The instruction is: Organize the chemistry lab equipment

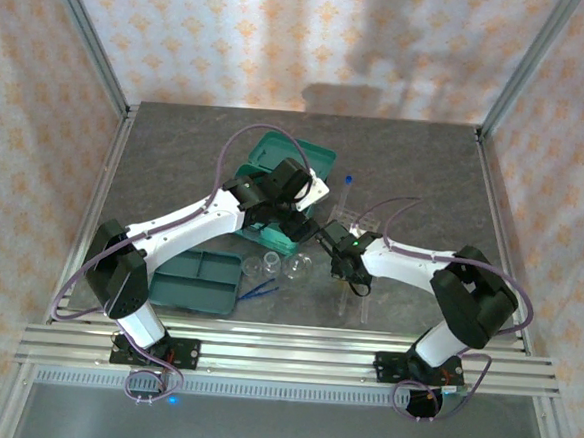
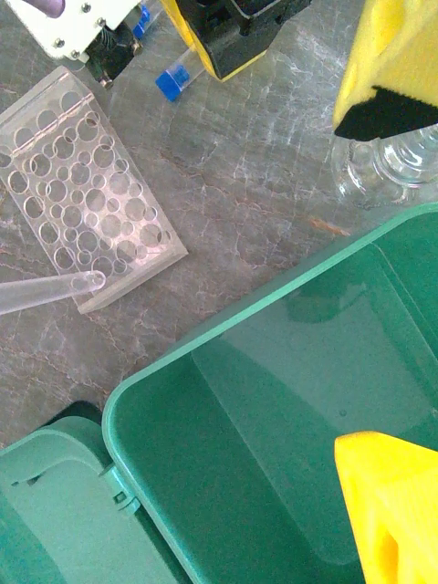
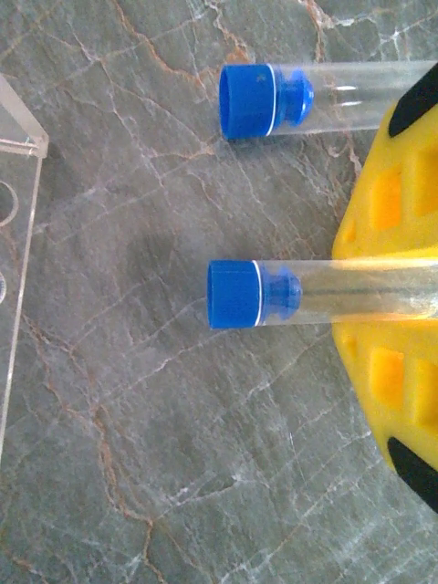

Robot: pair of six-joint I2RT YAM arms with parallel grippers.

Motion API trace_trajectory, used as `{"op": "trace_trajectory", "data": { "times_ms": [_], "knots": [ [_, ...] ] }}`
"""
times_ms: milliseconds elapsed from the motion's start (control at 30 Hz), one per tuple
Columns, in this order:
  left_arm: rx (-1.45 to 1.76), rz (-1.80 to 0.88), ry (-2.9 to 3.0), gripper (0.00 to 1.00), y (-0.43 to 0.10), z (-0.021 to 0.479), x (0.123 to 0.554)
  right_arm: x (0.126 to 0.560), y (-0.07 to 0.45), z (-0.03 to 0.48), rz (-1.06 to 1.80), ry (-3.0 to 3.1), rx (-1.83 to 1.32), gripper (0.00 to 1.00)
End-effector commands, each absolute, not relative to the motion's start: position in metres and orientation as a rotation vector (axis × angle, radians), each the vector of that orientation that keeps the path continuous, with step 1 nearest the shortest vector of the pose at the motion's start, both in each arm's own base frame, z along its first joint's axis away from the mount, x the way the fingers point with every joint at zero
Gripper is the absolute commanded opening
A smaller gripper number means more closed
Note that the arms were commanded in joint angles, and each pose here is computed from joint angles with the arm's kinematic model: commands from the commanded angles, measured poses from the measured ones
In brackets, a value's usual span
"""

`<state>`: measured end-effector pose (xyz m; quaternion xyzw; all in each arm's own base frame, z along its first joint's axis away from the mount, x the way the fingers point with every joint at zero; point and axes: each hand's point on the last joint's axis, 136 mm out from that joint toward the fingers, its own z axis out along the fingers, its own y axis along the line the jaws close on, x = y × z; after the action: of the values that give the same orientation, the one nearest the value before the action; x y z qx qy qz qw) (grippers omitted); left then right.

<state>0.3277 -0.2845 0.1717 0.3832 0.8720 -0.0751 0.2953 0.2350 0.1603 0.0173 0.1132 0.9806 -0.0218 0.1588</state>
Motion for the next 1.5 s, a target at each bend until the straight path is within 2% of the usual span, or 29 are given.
{"op": "trace_trajectory", "data": {
  "times_ms": [0,433,667,933,1167,1333,1467],
  "knots": [
    [0.947,-0.184,2.273,0.86,-0.280,0.194,0.340,0.243,0.158,0.031,-0.066,2.747,0.313,0.19],
    [0.960,-0.250,2.293,0.86,-0.287,0.191,0.334,0.251,0.138,0.135,0.018,2.525,0.344,0.19],
    [1.032,-0.541,2.302,0.86,-0.312,0.200,0.303,0.261,0.130,0.169,0.050,2.394,0.459,0.19],
    [1.063,-0.810,2.293,0.86,-0.331,0.211,0.275,0.276,0.136,0.209,0.268,2.202,0.624,0.19],
    [1.062,-0.980,2.290,0.86,-0.344,0.219,0.263,0.286,0.146,0.234,0.419,2.099,0.715,0.19],
    [0.989,-1.195,2.300,0.86,-0.352,0.233,0.262,0.294,0.159,0.249,0.505,2.056,0.715,0.19],
    [0.960,-1.203,2.311,0.85,-0.353,0.233,0.267,0.299,0.168,0.258,0.552,2.037,0.711,0.19]
  ]
}}
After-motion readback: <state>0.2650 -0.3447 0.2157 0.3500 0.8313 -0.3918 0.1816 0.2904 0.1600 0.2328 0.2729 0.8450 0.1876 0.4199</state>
